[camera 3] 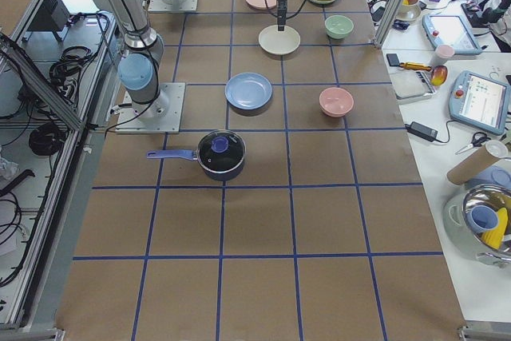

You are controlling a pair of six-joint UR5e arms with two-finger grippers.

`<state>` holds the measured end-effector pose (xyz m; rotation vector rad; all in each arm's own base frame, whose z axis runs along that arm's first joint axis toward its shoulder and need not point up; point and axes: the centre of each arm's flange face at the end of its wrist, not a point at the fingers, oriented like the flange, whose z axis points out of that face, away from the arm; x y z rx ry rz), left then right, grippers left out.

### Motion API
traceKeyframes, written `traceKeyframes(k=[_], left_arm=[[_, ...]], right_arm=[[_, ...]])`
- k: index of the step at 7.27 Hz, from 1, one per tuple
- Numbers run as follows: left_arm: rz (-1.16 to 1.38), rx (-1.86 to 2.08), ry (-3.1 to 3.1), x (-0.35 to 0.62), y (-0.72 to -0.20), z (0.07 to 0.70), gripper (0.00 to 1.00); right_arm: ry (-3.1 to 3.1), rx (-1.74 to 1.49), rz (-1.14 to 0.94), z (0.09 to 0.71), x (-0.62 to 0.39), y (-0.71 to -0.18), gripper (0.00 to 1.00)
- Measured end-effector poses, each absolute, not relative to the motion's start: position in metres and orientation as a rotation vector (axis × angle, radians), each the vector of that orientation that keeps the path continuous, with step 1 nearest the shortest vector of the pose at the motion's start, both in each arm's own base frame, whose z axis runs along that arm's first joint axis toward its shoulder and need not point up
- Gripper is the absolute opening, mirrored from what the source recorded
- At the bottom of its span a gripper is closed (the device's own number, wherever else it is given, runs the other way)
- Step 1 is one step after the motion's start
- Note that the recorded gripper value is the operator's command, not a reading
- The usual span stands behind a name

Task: Stack three plates with pink and blue
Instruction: 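Move the left gripper toward the pink plate while the right gripper lowers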

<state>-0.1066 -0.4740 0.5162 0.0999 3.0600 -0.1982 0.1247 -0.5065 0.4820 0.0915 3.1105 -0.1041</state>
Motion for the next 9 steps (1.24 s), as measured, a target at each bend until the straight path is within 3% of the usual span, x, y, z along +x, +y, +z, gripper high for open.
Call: traceKeyframes(k=[9], left_arm=[[-0.123, 0.096, 3.075, -0.108, -0.474, 0.484, 1.0]], right_arm=[[3.11, 0.091, -0.103, 0.482, 0.124, -0.507, 1.0]])
